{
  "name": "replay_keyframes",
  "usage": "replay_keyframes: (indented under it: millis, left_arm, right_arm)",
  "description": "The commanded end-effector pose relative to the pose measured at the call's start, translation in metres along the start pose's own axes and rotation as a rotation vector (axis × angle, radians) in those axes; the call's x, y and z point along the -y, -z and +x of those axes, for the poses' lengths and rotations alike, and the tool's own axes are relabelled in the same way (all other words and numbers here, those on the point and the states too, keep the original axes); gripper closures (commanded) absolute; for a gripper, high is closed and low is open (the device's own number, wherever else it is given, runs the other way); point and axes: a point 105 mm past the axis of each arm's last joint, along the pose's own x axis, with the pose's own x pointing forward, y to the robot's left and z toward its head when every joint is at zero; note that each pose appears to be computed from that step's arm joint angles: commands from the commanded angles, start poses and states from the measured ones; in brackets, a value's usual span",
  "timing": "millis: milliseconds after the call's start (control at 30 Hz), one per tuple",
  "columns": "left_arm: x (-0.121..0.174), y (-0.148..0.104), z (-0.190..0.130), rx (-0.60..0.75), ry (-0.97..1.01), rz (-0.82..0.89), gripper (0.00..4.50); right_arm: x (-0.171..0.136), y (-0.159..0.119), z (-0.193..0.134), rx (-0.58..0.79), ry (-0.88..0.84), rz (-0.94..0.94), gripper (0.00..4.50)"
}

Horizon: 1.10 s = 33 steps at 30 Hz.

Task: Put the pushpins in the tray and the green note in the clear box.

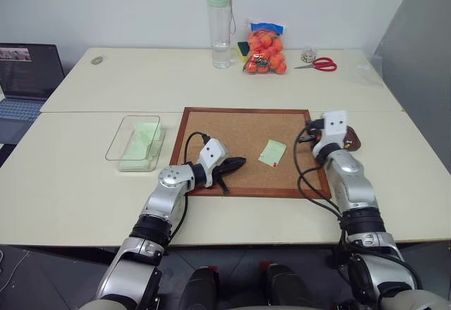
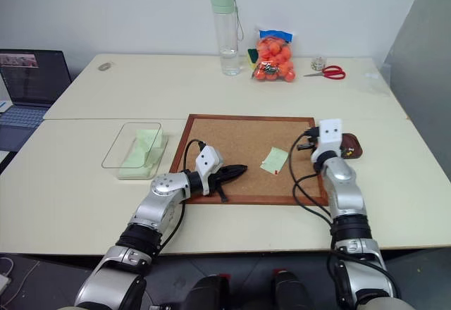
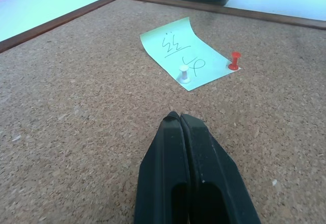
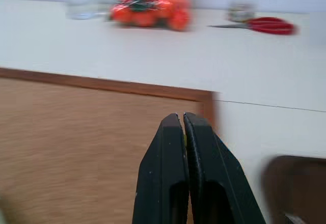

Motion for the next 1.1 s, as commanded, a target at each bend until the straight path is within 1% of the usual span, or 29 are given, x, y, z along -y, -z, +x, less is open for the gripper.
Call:
replay_keyframes:
  millis: [33,167,367,600,667,700,733,767,800,833,867,900,933,967,1000,1067,1100]
  left_arm:
    - [0.012,0.019,0.003,-0.063,0.026,-0.030,4.50]
    - [0.012,0.019,0.004,-0.062,0.029,-0.028,4.50]
    - [0.013,0.020,0.003,-0.063,0.032,-0.028,4.50]
    - [0.014,0.020,0.003,-0.065,0.032,-0.026,4.50]
    - [0.013,0.020,0.003,-0.066,0.032,-0.025,4.50]
    - [0.013,0.020,0.003,-0.067,0.031,-0.025,4.50]
    - [0.013,0.020,0.003,-0.067,0.031,-0.025,4.50]
    - [0.012,0.020,0.003,-0.067,0.031,-0.025,4.50]
    - [0.012,0.019,0.003,-0.067,0.032,-0.024,4.50]
    - [0.012,0.019,0.003,-0.067,0.032,-0.024,4.50]
    - [0.012,0.019,0.003,-0.067,0.032,-0.024,4.50]
    - [0.012,0.019,0.003,-0.067,0.032,-0.024,4.50]
    - [0.012,0.019,0.004,-0.067,0.032,-0.024,4.50]
    - [0.012,0.019,0.004,-0.067,0.033,-0.024,4.50]
    - [0.012,0.019,0.004,-0.066,0.033,-0.024,4.50]
    - [0.012,0.019,0.005,-0.066,0.035,-0.025,4.50]
    - [0.012,0.019,0.005,-0.066,0.035,-0.025,4.50]
  right_arm:
    - [0.017,-0.014,0.006,0.033,0.097,0.002,4.46]
    - [0.020,-0.011,0.007,0.021,0.123,-0.002,4.46]
    - [0.046,-0.008,0.004,-0.005,0.258,-0.037,4.46]
    - [0.050,-0.004,0.003,-0.020,0.279,-0.041,4.46]
    - [0.051,-0.005,0.003,-0.017,0.282,-0.039,4.02]
    - [0.051,-0.006,0.003,-0.016,0.283,-0.038,3.95]
    - [0.051,-0.006,0.003,-0.014,0.284,-0.038,3.62]
    - [0.052,-0.007,0.003,-0.013,0.287,-0.038,3.47]
    - [0.053,-0.007,0.003,-0.013,0.289,-0.038,3.15]
    - [0.053,-0.007,0.003,-0.012,0.291,-0.039,3.07]
    - [0.053,-0.007,0.003,-0.012,0.292,-0.039,2.73]
    - [0.054,-0.007,0.003,-0.012,0.292,-0.039,2.64]
    - [0.054,-0.007,0.003,-0.012,0.293,-0.041,2.32]
    - [0.054,-0.007,0.002,-0.012,0.295,-0.042,2.22]
    - [0.055,-0.007,0.002,-0.012,0.296,-0.042,1.95]
    - [0.055,-0.007,0.002,-0.011,0.299,-0.044,1.65]
    - [0.055,-0.007,0.001,-0.010,0.299,-0.044,1.35]
